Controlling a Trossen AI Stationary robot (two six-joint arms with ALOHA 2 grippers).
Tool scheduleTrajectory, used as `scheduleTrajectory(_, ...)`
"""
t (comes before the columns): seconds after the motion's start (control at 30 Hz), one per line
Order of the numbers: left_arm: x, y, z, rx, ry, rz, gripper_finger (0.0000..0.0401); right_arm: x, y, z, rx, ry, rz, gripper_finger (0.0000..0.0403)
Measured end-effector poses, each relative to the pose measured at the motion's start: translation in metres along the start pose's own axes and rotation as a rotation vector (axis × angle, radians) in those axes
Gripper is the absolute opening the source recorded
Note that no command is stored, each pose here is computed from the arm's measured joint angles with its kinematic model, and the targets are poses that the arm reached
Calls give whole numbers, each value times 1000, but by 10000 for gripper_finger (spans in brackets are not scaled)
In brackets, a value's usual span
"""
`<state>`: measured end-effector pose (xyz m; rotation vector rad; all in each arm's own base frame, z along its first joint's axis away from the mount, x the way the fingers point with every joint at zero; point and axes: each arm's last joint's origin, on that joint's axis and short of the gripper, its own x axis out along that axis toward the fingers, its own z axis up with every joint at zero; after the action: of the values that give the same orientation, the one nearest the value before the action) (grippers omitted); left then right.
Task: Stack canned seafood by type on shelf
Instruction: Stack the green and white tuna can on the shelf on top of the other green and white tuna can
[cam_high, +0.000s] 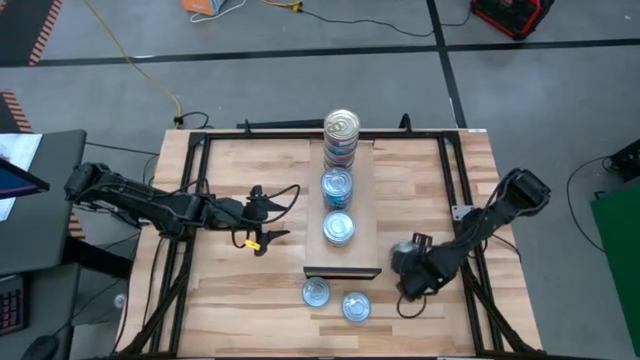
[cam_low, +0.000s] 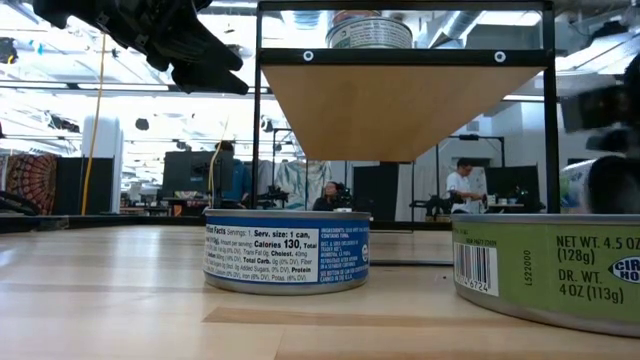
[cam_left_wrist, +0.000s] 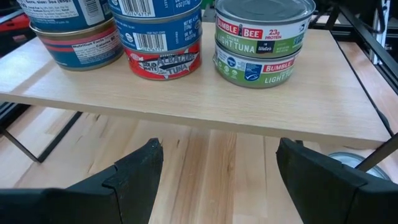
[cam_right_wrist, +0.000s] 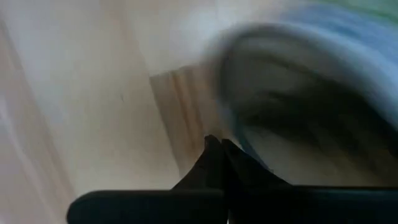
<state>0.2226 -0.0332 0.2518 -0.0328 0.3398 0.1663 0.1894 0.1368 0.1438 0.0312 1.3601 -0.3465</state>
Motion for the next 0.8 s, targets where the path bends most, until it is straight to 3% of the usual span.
scheduleTrajectory(0.4, 0, 0, 0, -6, -2, -1, 302, -4, -1, 0, 69, -16, -7, 21)
scheduleTrajectory(0.6, 0, 0, 0, -8, -1, -1, 302, -30, -13, -2, 242, -46, 87, 32)
scheduleTrajectory(0.8, 0, -1, 0, -15, 3, -29, 302, -51, -22, -6, 356, -44, 202, 89)
